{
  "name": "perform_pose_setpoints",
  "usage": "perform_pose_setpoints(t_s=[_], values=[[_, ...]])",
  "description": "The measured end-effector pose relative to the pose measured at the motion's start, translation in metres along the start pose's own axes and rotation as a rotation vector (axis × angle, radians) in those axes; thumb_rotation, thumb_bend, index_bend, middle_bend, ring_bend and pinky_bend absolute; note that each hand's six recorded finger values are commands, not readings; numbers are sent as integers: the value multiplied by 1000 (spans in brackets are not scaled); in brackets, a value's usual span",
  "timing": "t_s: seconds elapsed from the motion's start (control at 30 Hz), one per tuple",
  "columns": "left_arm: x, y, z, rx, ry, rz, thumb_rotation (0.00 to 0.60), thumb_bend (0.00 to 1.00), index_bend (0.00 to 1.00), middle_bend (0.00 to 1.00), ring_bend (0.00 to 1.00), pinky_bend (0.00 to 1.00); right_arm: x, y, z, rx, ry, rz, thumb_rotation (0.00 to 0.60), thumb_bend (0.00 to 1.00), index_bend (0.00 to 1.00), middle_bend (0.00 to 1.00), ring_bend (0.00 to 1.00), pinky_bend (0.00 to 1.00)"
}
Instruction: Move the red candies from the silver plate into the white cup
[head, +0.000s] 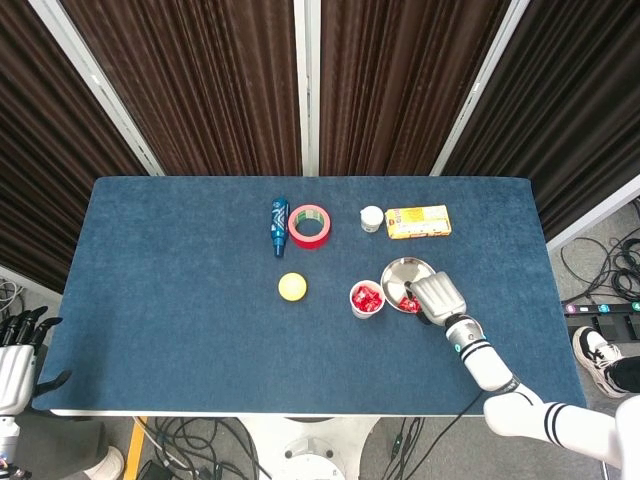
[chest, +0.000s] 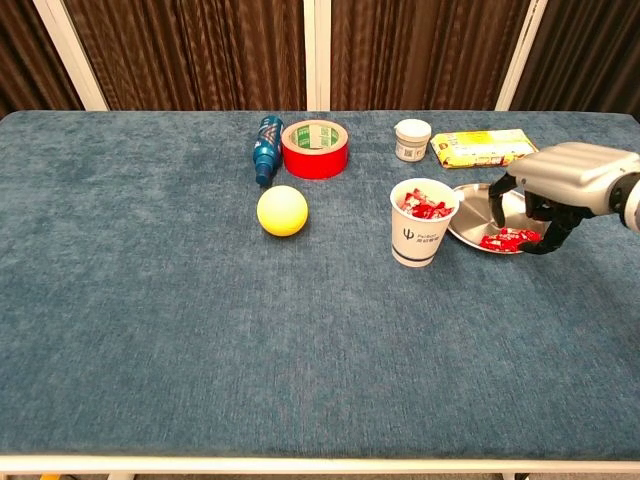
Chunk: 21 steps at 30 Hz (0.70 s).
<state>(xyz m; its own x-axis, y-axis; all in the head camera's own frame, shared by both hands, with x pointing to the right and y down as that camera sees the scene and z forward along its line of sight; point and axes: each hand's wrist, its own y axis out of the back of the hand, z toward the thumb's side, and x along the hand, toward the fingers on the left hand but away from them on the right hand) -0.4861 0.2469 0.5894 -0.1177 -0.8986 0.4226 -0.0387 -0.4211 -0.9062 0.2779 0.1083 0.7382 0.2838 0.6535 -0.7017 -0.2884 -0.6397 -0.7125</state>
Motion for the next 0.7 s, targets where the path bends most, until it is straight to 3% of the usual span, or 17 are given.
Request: perform_pose_setpoints(t_s=[0.7], values=[[0, -2, -1, 3, 7, -5, 600, 0, 289, 218, 124, 127, -12, -8, 1, 28, -17, 39, 600, 273, 466, 1000, 1000, 1000]])
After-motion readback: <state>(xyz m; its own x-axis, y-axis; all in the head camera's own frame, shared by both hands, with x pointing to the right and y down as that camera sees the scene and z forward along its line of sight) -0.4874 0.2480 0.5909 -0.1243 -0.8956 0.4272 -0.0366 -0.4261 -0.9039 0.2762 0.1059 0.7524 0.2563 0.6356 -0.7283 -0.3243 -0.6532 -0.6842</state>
